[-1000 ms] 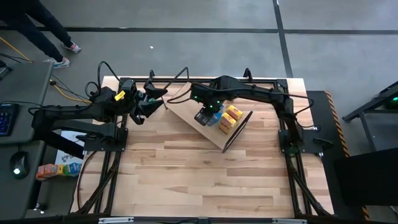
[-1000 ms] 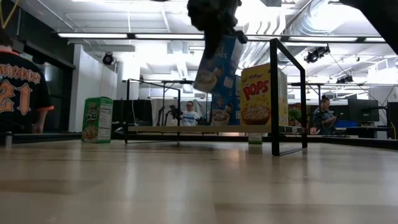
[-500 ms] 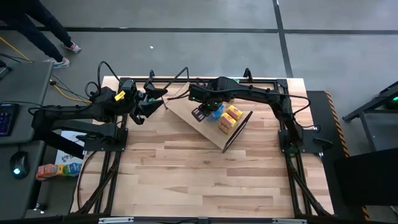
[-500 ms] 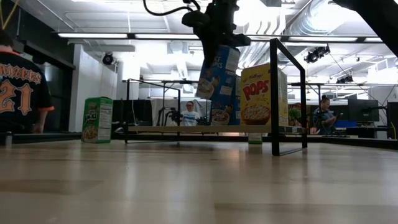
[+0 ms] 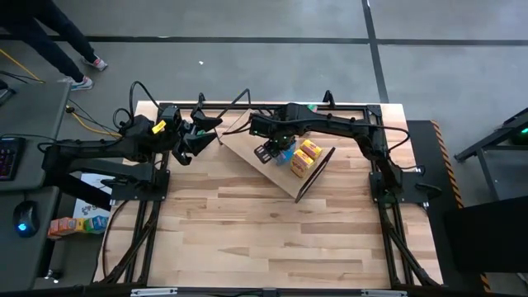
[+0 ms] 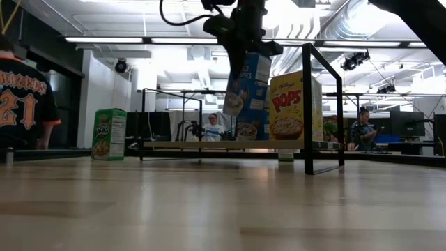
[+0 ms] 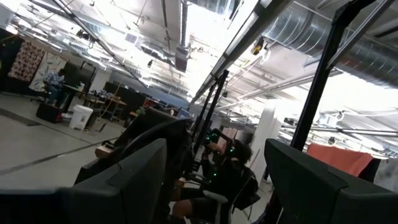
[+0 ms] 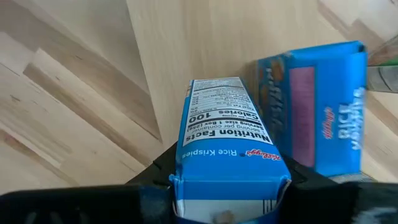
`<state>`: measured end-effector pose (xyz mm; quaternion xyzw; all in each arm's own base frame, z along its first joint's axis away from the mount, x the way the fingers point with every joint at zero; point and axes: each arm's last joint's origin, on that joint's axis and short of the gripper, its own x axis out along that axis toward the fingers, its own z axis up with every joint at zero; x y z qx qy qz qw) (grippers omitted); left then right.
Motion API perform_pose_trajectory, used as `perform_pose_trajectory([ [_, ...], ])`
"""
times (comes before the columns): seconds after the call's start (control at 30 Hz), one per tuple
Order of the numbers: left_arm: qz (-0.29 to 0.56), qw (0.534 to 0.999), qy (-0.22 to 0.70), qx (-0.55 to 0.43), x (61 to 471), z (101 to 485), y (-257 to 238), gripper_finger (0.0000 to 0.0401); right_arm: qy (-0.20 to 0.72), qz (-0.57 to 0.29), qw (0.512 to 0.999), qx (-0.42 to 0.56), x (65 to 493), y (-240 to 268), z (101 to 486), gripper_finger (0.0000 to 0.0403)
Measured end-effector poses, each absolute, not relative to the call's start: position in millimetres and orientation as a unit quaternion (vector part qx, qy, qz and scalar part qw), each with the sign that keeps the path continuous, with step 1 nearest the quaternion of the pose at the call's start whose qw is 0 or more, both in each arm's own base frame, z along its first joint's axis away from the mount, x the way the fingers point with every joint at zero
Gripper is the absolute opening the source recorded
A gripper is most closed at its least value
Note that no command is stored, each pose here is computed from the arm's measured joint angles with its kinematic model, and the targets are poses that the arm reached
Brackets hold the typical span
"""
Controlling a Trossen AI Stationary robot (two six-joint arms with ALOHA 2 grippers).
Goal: Stack cereal on shelf
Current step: Put the blue cereal box on the shelf aligned with the other blue cereal box
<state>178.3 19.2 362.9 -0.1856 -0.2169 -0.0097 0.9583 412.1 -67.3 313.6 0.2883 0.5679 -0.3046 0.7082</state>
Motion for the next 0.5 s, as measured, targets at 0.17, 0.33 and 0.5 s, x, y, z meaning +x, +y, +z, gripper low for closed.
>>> perform_pose_trajectory([
  [0.17, -0.01, 0.958, -0.217, -0.186, 178.3, 362.9, 19.2, 0.0262, 0.577, -0.305, 0.702, 0.286, 418.8, -68.1, 302.0, 0.0119],
  [0.33, -0.01, 0.958, -0.217, -0.186, 178.3, 362.9, 19.2, 0.0262, 0.584, -0.307, 0.696, 0.283, 424.0, -69.1, 291.8, 0.0119],
  [0.5, -0.01, 0.958, -0.217, -0.186, 178.3, 362.9, 19.2, 0.0262, 0.577, -0.305, 0.704, 0.281, 426.2, -69.7, 292.0, 0.0119],
])
